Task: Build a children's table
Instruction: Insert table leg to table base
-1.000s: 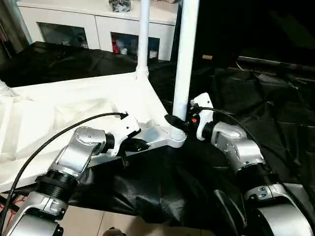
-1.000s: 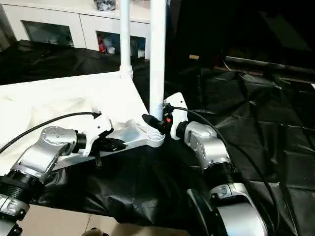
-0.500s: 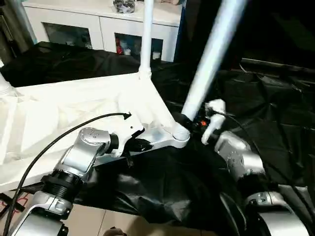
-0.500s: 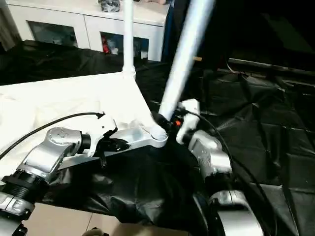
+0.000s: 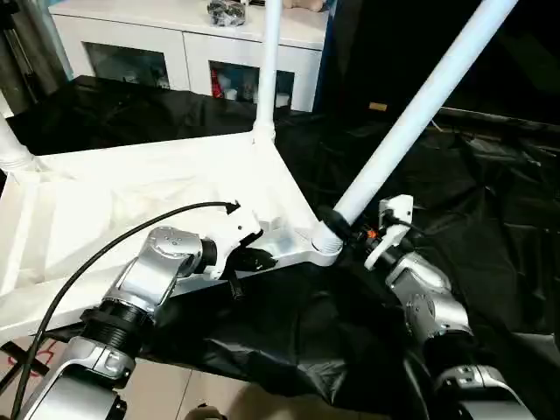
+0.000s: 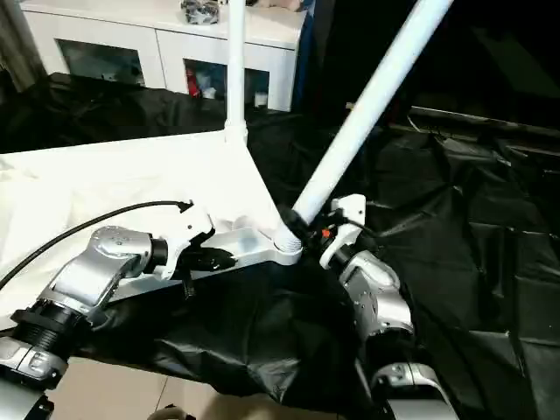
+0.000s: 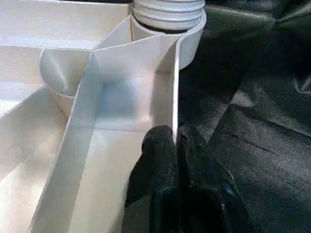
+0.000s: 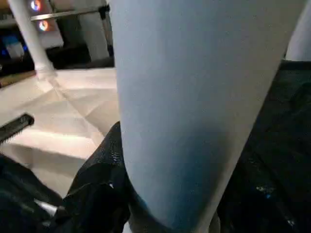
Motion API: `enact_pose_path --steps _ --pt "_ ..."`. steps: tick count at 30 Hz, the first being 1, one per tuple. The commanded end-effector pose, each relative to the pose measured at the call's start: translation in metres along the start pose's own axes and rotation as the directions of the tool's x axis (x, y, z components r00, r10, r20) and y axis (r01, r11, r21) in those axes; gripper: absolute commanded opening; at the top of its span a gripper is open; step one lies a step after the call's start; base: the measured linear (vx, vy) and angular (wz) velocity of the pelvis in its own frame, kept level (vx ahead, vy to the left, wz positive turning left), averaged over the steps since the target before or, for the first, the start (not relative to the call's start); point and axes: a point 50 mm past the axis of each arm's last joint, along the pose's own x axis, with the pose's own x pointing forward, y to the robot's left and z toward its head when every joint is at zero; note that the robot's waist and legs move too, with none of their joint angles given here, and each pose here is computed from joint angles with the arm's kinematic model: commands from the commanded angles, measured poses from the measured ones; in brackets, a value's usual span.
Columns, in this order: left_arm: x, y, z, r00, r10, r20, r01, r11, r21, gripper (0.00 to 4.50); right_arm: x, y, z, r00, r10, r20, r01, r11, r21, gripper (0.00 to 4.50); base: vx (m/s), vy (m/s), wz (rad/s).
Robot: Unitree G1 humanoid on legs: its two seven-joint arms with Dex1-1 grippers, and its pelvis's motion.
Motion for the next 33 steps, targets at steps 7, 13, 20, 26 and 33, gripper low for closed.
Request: enact_pose_path --steps 7,13,20,26,33 --pt "-0.002 0.002 0.001 1.000 0.022 -0.003 -0.022 0.999 0.025 0.00 -0.006 0.001 -0.018 0.983 0.062 -0.170 -0.071 0.996 -0.047 1.90 0.000 0.000 0.00" --pt "-0.004 -0.001 0.001 1.000 -0.013 0.002 0.013 0.998 0.054 0.00 -0.001 0.004 -0.023 0.959 0.115 -0.259 -0.135 0.989 -0.062 1.90 0.000 0.000 0.00" --pt "-0.007 -0.006 0.002 0.996 -0.093 -0.016 0.094 0.989 0.114 0.00 0.006 0.008 -0.021 0.919 0.238 -0.314 -0.262 0.965 -0.035 1.90 0.000 0.000 0.00" --pt "-0.012 -0.009 0.004 0.983 -0.174 -0.049 0.180 0.967 0.178 0.00 0.004 0.011 -0.020 0.862 0.377 -0.340 -0.387 0.921 0.040 1.90 0.000 0.000 0.00" --pt "-0.021 -0.007 0.006 0.972 -0.226 -0.061 0.234 0.952 0.196 0.00 -0.003 0.012 -0.026 0.783 0.474 -0.402 -0.486 0.871 0.079 1.90 0.000 0.000 0.00"
